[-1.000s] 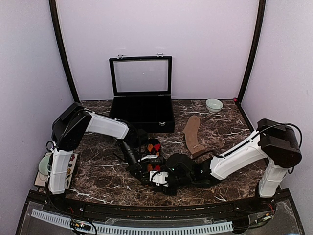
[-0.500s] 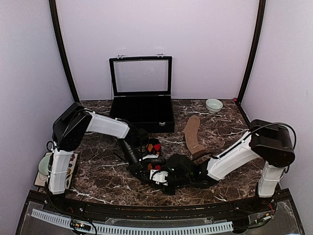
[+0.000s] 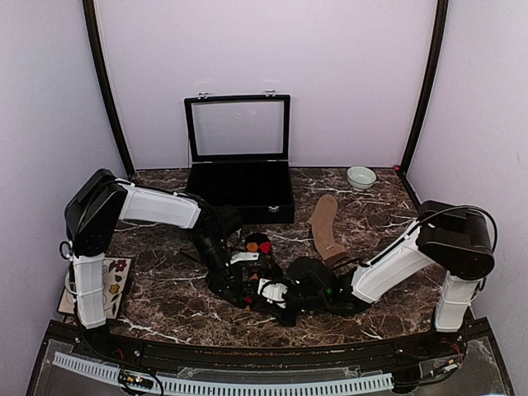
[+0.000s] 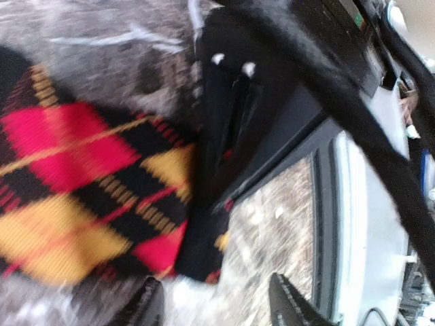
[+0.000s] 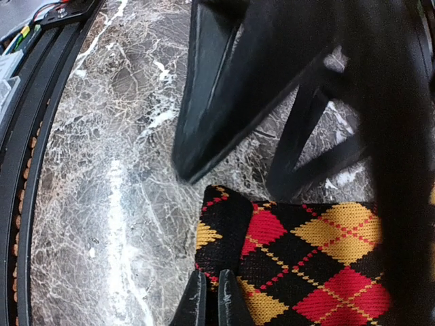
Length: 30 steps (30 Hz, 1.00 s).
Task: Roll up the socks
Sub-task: Roll the sock at the center of the board.
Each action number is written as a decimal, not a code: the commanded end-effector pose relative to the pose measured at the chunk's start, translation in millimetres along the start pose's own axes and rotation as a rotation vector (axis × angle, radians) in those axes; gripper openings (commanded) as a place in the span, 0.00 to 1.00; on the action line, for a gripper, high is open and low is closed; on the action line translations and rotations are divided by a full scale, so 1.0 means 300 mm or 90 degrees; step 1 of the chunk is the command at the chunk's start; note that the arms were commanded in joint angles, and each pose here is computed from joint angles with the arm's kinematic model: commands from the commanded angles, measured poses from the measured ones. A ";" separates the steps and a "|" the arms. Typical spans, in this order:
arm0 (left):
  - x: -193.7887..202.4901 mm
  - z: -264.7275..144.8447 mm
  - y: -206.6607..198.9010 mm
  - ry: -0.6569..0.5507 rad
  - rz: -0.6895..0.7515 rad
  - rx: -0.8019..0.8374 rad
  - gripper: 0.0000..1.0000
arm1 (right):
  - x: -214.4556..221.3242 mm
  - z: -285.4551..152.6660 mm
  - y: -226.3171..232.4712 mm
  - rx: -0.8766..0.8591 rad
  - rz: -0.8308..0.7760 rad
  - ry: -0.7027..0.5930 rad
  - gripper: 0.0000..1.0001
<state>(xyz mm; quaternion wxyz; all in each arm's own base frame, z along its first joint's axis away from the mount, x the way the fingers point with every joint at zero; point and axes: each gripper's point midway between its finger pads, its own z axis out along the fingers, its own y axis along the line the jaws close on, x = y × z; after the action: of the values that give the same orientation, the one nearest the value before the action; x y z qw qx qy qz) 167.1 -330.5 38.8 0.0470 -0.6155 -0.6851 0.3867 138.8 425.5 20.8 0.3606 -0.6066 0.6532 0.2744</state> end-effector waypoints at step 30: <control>-0.051 -0.051 -0.036 -0.029 0.326 -0.254 0.52 | 0.330 -0.020 -0.025 -0.164 0.526 0.223 0.00</control>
<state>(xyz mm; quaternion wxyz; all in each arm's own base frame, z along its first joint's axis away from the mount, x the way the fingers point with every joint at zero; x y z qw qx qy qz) 177.9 -327.3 52.7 -0.1498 -0.7261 -0.6174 0.2628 166.4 419.3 15.8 0.1680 -0.4579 0.7567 0.4352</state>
